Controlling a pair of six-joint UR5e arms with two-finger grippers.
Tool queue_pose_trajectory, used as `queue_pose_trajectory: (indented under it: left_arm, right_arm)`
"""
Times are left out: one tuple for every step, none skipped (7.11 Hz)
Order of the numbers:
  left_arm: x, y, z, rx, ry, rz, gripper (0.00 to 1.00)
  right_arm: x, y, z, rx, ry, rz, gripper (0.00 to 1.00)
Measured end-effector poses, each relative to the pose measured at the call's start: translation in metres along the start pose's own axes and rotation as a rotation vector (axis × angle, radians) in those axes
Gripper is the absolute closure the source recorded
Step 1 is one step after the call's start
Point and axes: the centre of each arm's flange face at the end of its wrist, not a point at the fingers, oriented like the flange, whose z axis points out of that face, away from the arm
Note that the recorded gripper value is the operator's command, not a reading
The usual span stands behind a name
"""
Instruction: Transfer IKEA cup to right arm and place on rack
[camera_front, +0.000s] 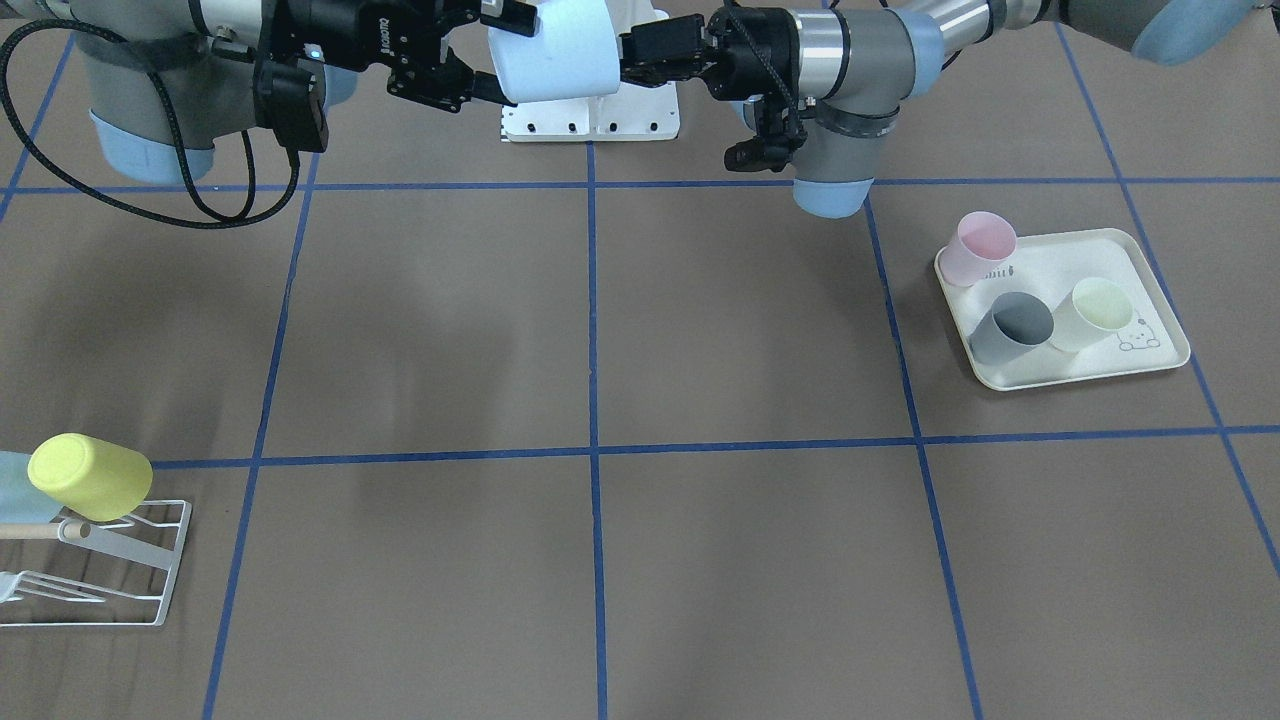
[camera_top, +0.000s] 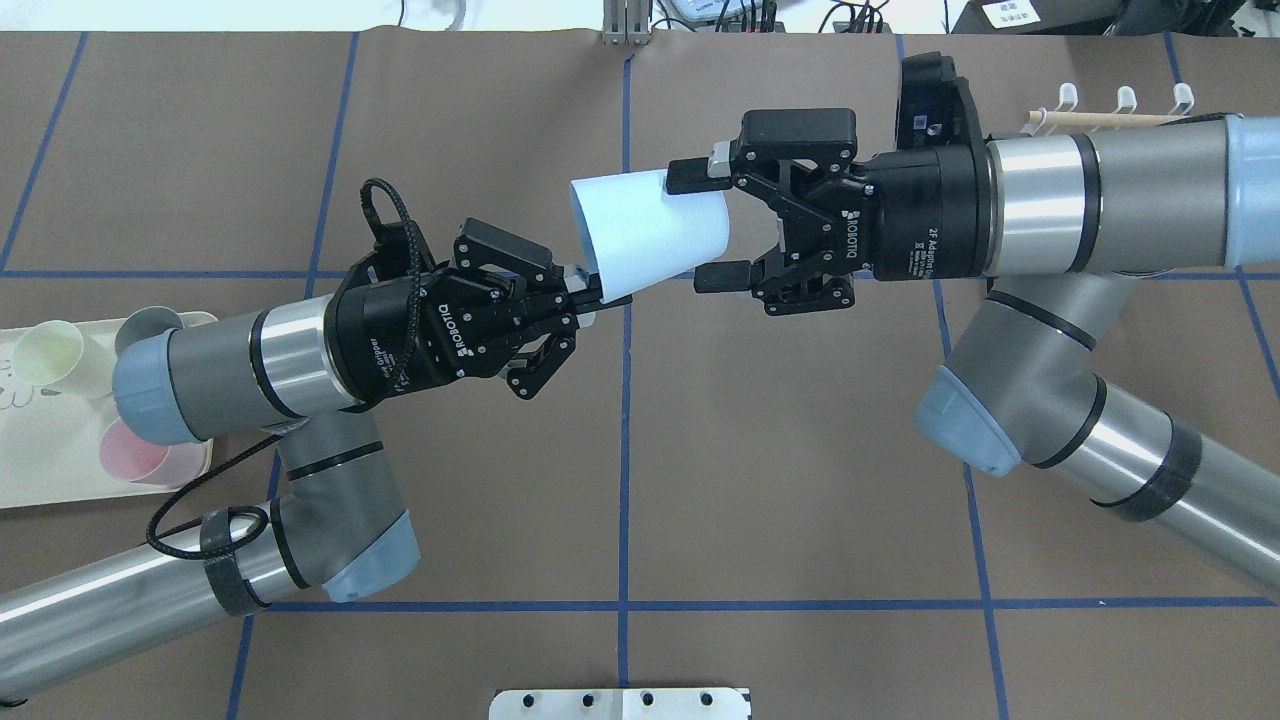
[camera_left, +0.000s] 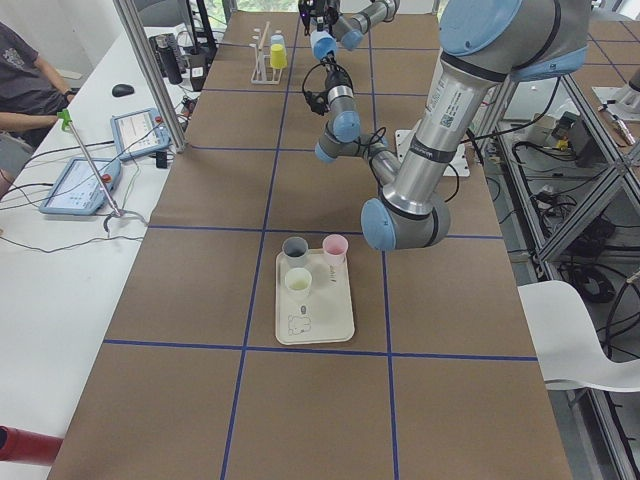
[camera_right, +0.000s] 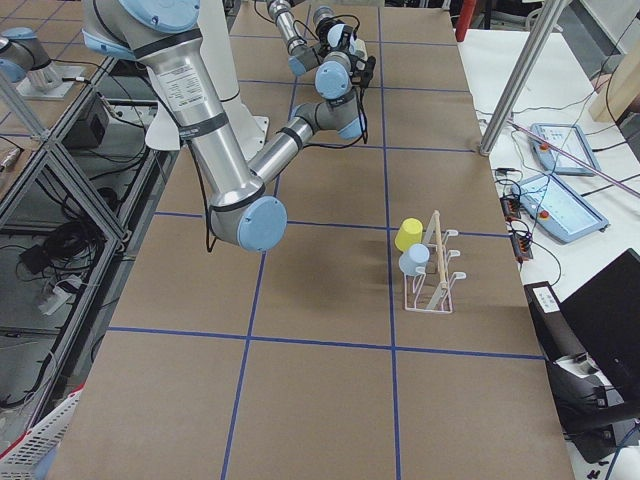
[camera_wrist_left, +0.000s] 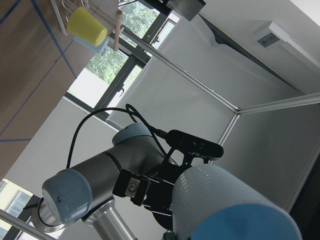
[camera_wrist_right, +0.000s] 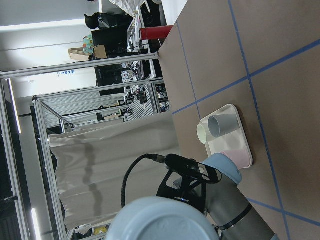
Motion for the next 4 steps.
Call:
queue_pose_trajectory:
  left_arm:
    - [-0.0032, -0.0001, -0.0011, -0.006, 0.006, -0.003, 1.0]
    - [-0.0064, 0.0005, -0.001, -0.006, 0.012, -0.009, 1.0]
    - [-0.009, 0.0015, -0.0005, -0.006, 0.015, -0.013, 1.0]
    - [-0.01, 0.0019, -0.0001, -0.006, 0.017, -0.015, 1.0]
  right_arm:
    - [-0.0004, -0.0002, 0.0003, 0.004, -0.004, 0.011, 0.03]
    - [-0.0008, 0.0004, 0.0015, 0.009, -0.015, 0.031, 0.03]
    - [-0.0005, 0.0021, 0.0031, 0.009, -0.026, 0.043, 0.03]
    - [0.0001, 0.0036, 0.0043, 0.007, -0.033, 0.048, 0.06]
